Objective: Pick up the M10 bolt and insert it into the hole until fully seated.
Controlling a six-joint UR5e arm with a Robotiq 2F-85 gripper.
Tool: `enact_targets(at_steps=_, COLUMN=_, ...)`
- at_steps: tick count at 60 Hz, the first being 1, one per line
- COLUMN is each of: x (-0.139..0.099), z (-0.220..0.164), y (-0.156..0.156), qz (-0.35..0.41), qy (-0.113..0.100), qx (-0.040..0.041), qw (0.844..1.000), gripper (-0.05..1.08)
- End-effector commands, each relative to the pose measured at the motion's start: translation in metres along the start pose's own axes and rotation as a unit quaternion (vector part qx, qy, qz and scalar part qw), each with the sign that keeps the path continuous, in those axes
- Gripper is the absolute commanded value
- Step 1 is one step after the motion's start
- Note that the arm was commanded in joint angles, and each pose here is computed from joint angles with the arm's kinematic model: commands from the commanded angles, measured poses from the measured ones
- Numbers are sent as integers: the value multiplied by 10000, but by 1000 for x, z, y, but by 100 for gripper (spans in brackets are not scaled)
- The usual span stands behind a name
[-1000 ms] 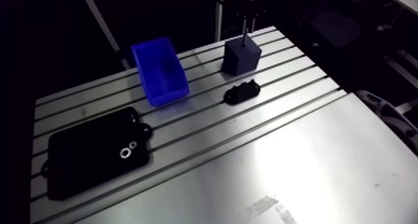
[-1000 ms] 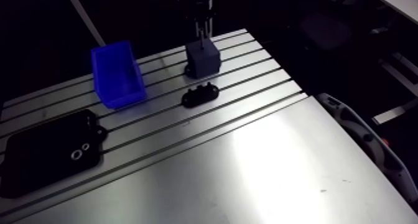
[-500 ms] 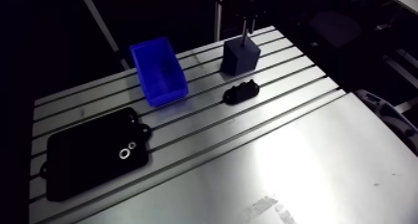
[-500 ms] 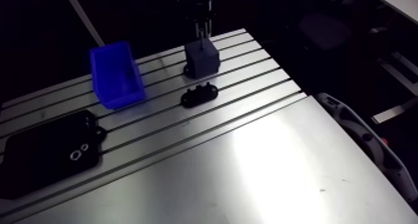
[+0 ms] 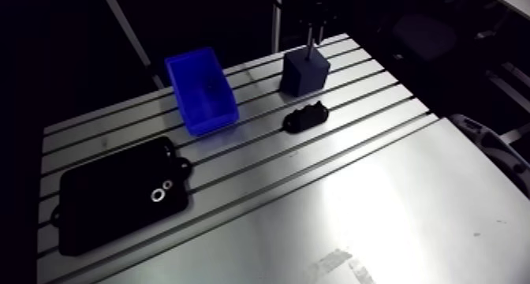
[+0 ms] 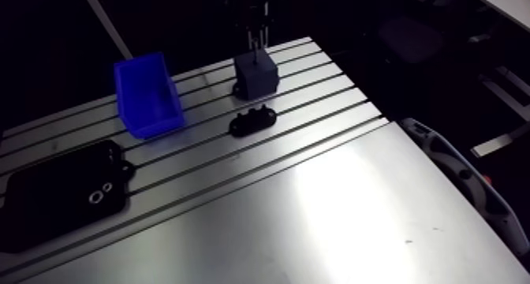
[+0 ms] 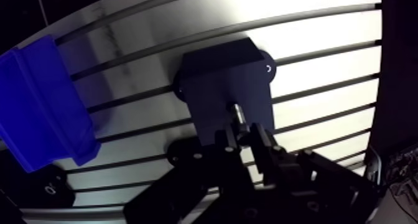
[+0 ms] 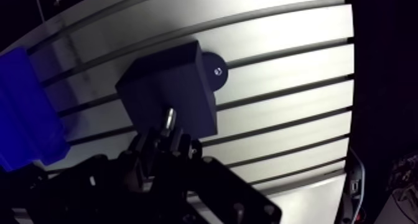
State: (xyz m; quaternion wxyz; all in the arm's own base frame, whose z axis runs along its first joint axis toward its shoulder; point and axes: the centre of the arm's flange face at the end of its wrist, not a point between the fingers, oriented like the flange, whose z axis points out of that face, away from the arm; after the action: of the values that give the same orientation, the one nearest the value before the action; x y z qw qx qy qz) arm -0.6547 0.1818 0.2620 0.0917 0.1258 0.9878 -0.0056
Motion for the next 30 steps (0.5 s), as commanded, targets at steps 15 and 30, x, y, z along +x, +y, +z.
enact_targets(at_steps=15, x=-1, z=1, y=-2, qz=4, qy=-12, qx=14, qw=10000, gripper=108)
enact_targets(at_steps=30, x=0, z=0, y=-2, qz=12, qy=3, qx=11, qw=10000, gripper=108)
